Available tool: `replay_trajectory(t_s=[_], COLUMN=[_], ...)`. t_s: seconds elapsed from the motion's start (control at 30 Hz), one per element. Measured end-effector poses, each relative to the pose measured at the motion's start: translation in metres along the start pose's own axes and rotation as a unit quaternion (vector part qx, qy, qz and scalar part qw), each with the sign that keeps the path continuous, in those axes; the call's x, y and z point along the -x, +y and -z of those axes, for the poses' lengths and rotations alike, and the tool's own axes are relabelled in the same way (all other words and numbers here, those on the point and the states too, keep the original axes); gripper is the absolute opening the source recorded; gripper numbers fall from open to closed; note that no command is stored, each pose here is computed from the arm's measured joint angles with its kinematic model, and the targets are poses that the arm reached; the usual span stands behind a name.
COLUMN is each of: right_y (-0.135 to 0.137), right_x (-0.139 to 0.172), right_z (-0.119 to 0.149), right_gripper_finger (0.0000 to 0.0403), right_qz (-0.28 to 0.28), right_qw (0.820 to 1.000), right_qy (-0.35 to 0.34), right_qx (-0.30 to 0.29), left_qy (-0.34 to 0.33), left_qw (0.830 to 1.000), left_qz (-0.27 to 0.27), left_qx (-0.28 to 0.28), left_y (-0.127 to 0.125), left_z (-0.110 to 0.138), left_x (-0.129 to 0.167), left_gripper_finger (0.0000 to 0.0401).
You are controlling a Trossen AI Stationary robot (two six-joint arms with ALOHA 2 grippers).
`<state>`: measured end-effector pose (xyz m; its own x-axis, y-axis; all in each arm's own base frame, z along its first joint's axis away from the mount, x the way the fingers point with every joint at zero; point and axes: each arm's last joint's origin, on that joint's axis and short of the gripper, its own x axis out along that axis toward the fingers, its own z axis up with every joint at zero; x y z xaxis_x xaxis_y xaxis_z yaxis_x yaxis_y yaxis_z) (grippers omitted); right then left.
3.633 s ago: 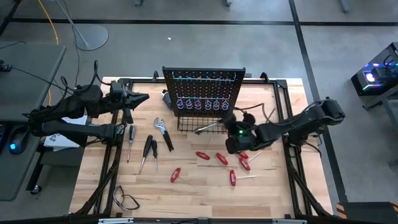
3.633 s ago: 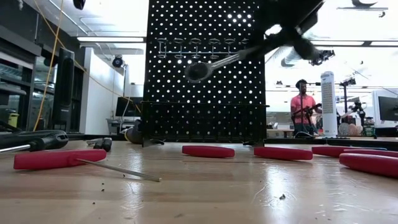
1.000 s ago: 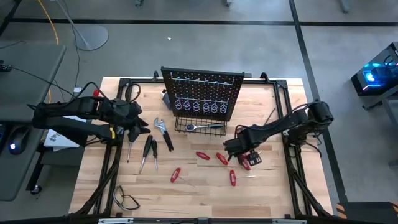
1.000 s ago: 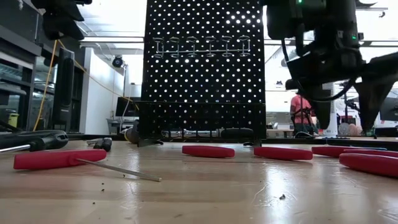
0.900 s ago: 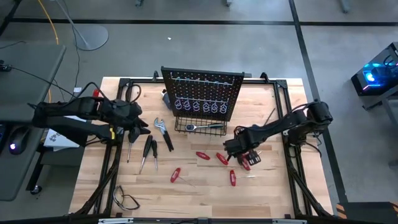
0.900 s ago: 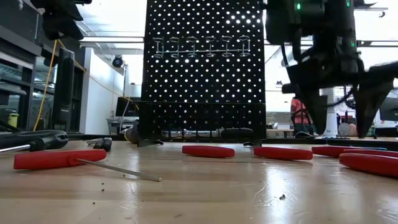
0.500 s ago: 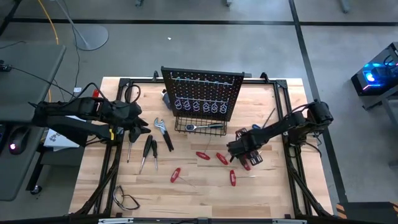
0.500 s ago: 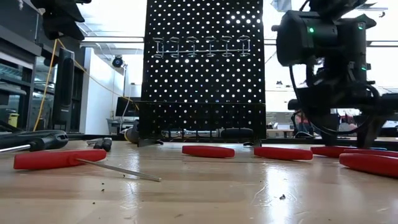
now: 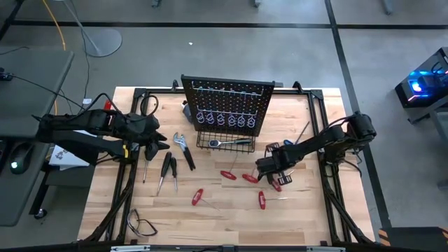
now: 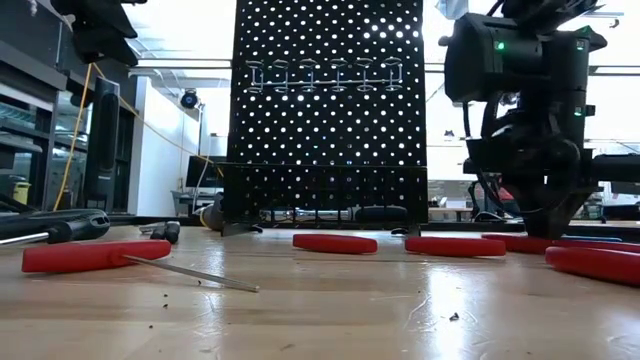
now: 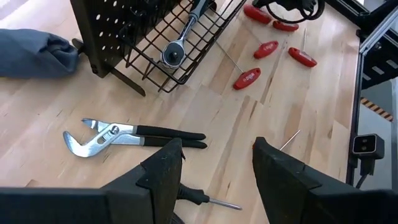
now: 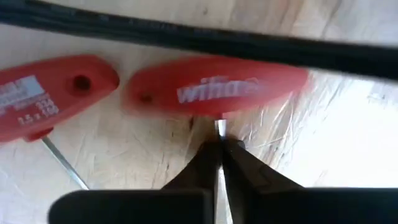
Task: Hang tools onto peg board
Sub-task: Hang the red allen wrench on the peg board
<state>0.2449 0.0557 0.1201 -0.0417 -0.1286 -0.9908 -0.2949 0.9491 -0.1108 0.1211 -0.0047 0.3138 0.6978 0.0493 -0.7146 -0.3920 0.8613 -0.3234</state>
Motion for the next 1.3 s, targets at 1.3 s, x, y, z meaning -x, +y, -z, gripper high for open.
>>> replay_trajectory(t_s=[1.3], right_y=[-0.018], right_x=[0.281], right_z=[-0.004], right_gripper_finger=[0.0000], right_qz=[0.094], right_qw=[0.767], right_qy=[-0.492], right_qx=[-0.401], left_qy=[-0.287], left_qw=[0.938], left_qz=[0.164], left_qx=[-0.104], left_y=[-0.065], left_z=[-0.070], left_x=[-0.031], left_gripper_finger=[0.0179])
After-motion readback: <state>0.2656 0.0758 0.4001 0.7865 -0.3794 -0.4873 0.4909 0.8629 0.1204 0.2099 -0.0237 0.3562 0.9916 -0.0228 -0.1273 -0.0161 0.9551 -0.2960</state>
